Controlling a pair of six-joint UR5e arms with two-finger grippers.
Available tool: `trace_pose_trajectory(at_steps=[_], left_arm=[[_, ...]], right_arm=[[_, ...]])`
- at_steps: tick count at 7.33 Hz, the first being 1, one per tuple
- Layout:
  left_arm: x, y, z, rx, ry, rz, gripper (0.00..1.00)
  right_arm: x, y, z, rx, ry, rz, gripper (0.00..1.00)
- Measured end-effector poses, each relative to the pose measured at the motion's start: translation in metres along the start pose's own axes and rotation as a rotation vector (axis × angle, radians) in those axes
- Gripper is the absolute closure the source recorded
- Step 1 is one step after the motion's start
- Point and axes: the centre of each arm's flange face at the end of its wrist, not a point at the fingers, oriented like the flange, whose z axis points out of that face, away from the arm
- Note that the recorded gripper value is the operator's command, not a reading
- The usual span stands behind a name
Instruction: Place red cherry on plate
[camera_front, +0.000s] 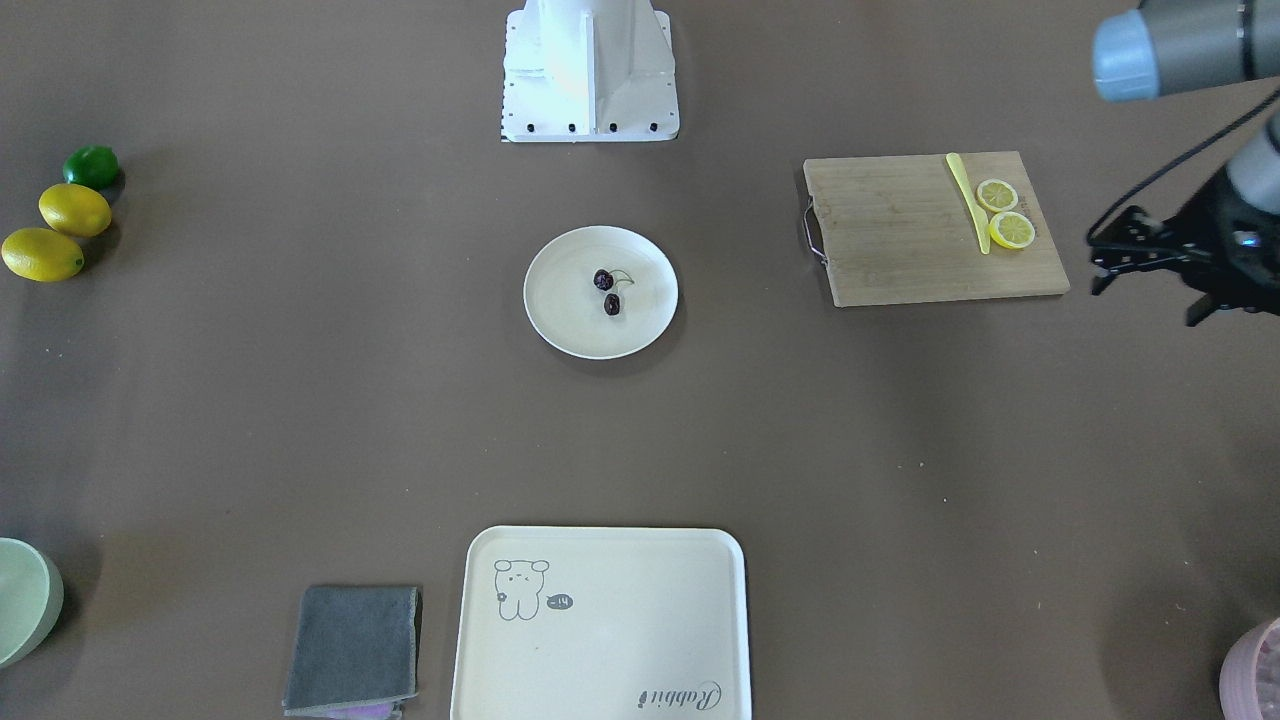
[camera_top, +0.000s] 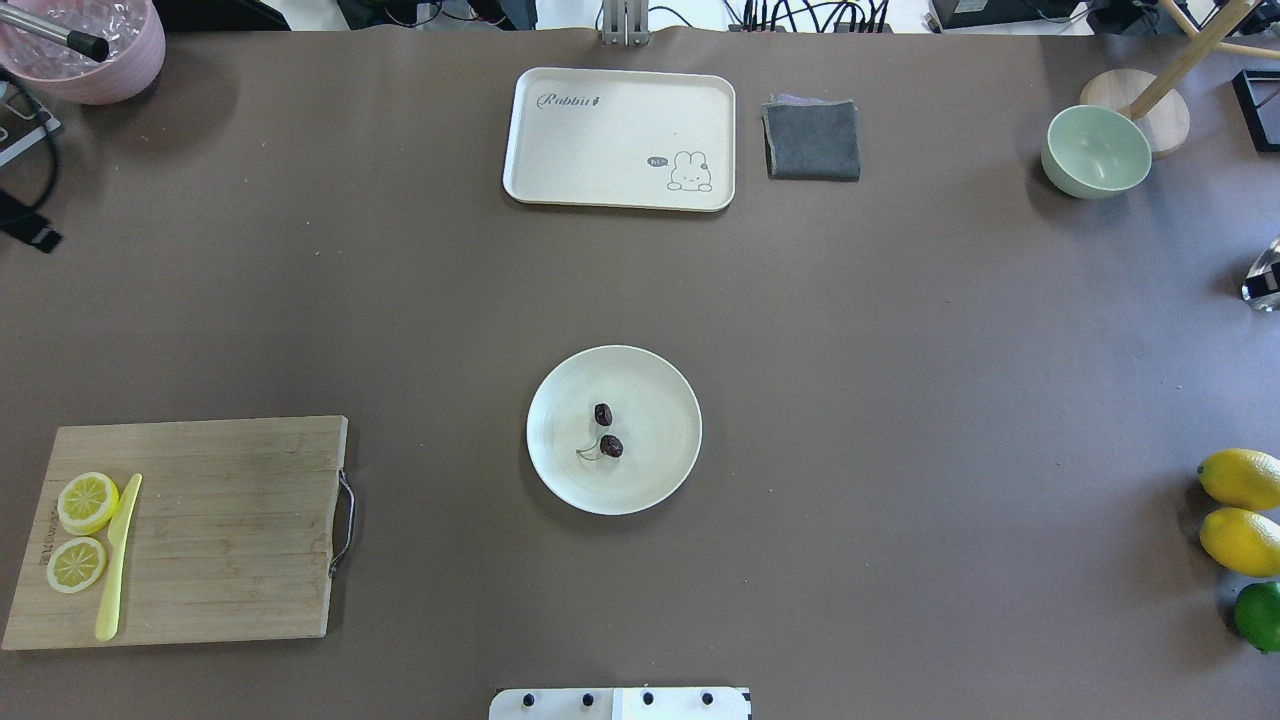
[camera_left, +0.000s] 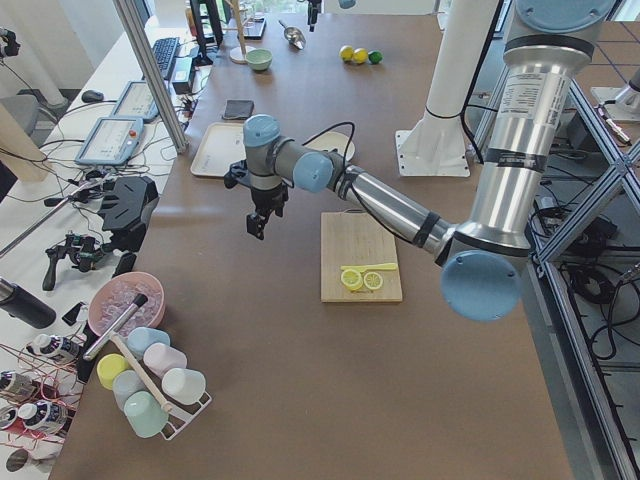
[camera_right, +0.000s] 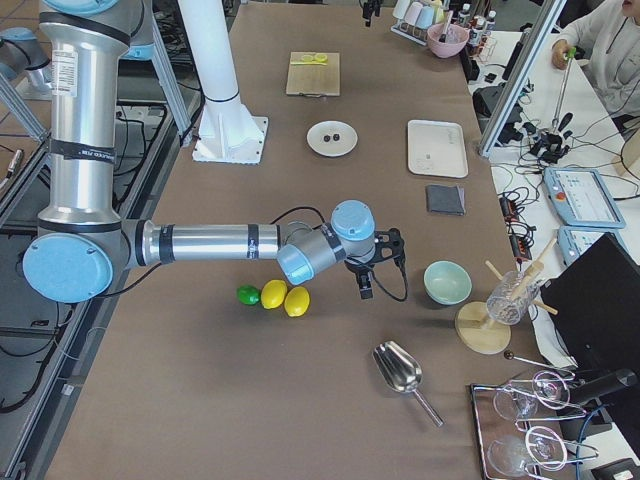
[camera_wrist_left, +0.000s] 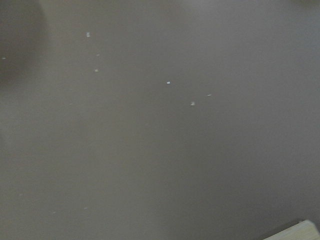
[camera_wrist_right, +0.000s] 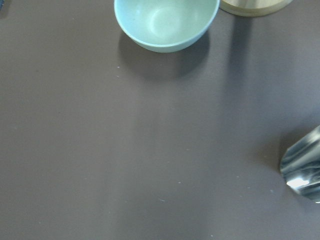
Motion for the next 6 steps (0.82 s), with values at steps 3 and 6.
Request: trace_pose_trajectory(at_steps=[3,6], left_arm=[[-0.098,0.11,0.001,-0.043,0.006,-0.015,0.02],[-0.13,0.162,-0.002,-0.013,0.095,-0.121,0.02]], right_arm=[[0.058,0.006,-0.041,-0.028,0.061,-0.046,0.0],[0.072,0.013,-0.05,-0.033,0.071,-0.038,0.0]])
